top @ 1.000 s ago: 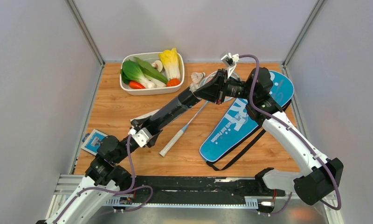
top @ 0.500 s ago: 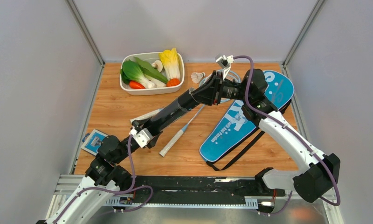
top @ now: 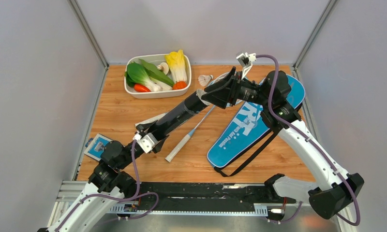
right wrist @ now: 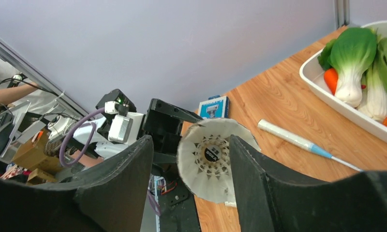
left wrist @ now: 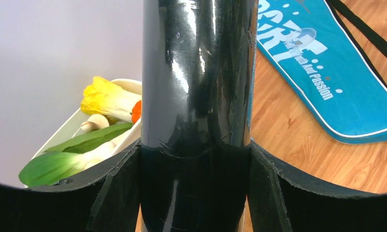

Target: Pack up the badminton gear

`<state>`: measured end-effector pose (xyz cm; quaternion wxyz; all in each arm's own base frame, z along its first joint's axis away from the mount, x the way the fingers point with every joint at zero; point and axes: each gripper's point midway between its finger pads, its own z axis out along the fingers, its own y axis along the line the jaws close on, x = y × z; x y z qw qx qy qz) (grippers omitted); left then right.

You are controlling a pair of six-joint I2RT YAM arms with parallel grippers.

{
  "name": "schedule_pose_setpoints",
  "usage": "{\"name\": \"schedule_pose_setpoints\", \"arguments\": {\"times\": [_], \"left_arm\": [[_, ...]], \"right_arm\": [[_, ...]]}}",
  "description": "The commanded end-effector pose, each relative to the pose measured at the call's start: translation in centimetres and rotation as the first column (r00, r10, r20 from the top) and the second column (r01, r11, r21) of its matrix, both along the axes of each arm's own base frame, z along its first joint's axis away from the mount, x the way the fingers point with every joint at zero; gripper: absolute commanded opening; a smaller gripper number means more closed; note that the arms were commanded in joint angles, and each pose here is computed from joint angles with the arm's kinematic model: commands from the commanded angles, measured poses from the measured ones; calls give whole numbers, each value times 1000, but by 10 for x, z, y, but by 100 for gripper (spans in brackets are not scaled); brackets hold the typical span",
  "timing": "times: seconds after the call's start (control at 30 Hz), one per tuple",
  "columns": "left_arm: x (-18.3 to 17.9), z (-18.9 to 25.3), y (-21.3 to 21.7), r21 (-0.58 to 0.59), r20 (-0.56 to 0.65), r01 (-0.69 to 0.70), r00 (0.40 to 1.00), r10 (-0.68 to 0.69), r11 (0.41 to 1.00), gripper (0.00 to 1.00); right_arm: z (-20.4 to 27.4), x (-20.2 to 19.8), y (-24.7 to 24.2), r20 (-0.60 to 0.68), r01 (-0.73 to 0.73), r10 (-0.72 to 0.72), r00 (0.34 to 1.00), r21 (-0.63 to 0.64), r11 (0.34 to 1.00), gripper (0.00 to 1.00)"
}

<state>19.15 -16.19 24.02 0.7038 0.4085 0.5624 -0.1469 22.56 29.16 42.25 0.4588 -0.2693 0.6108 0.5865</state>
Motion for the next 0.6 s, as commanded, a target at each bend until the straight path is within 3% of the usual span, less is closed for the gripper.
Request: {"name": "schedule_pose_setpoints", "arguments": {"times": [0.0,0.3,0.57], "left_arm": [[-3,26,-1,-57,71,15,997,-11,998,38],[-5,27,-3,-58,80,31,996,-26,998,38],[-7,29,-4,-65,93,42,995,-36,997,38]], "right_arm": [[35,0,-15,89,89,-93,992,44,995,64],[8,31,-26,58,197,-195,979,-47,979,73],[-28,23,-9,13,-22,24,1000,-124,992,69]]}}
